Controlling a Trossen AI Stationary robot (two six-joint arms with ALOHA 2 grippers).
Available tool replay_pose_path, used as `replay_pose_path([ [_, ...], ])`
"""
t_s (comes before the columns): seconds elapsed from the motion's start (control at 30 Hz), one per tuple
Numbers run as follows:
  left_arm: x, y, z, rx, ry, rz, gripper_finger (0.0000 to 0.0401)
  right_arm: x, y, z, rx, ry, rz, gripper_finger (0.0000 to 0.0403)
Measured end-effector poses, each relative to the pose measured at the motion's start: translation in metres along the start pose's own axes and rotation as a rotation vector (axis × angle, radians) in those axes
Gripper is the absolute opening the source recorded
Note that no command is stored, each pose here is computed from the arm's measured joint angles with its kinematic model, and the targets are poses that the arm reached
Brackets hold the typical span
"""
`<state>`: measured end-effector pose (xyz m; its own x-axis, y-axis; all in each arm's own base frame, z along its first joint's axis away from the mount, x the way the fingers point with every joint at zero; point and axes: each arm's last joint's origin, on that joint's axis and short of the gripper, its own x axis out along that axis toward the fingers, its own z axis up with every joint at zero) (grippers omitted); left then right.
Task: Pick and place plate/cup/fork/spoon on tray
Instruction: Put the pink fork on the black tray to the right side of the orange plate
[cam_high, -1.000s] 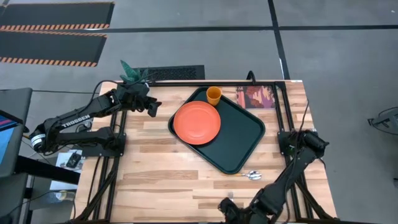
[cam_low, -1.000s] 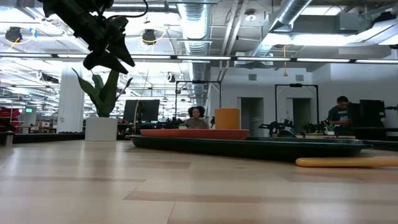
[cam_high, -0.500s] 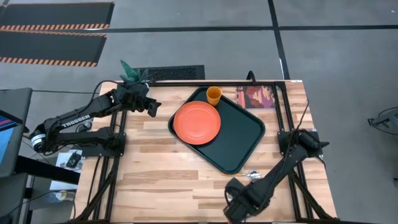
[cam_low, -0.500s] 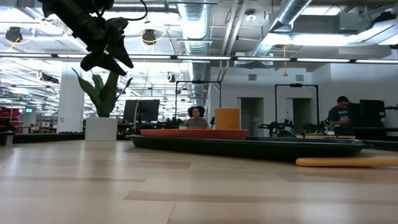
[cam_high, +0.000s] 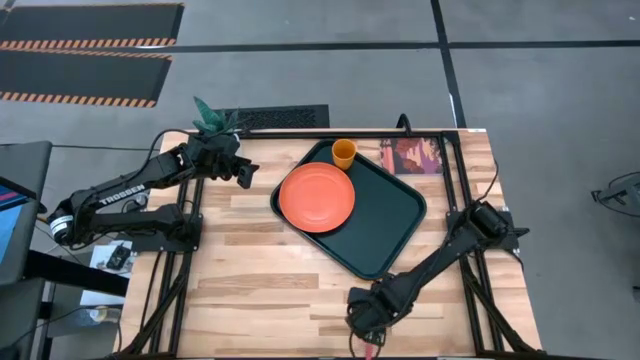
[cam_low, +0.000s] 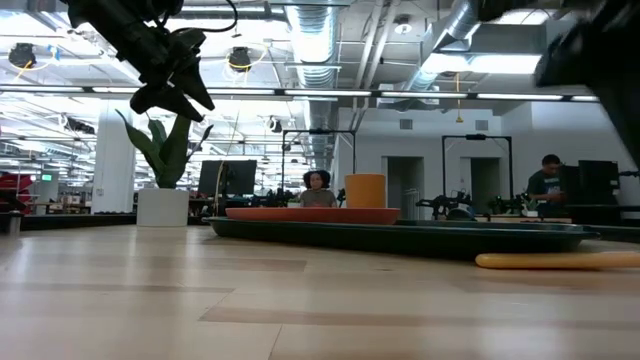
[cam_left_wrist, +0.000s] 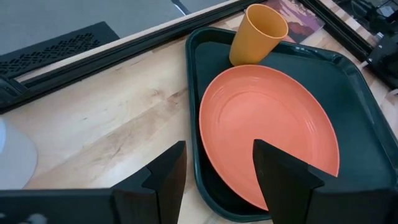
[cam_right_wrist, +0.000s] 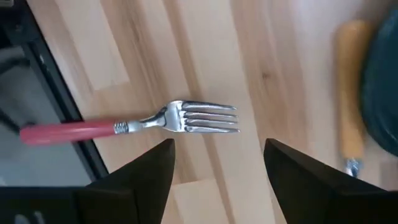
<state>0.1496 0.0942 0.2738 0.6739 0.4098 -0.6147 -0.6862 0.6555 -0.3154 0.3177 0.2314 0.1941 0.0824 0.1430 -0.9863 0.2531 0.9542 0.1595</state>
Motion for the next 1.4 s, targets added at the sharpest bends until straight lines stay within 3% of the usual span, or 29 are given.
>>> replay_pose_path([
  [0.47, 0.0, 0.0, 0.0, 0.005, -0.001, 0.002, 0.0171, 0.012, -0.015, 0.013, -0.116, 0.009, 0.04, 0.0269],
  [0.9, 0.0, 0.0, 0.0, 0.005, -0.005, 0.012, 0.0171, 0.037, -0.028, 0.012, -0.106, 0.042, 0.133, 0.0262],
  [1.03, 0.0, 0.001, 0.0, 0.005, -0.011, 0.025, 0.0171, 0.036, -0.028, 0.014, -0.118, 0.033, 0.151, 0.0216],
  [1.33, 0.0, 0.001, 0.0, 0.005, -0.011, 0.028, 0.0171, 0.035, -0.032, 0.015, -0.116, 0.039, 0.124, 0.0028],
  [1.4, 0.0, 0.001, 0.0, 0.005, -0.012, 0.028, 0.0171, 0.035, -0.032, 0.016, -0.116, 0.035, 0.126, 0.0012],
])
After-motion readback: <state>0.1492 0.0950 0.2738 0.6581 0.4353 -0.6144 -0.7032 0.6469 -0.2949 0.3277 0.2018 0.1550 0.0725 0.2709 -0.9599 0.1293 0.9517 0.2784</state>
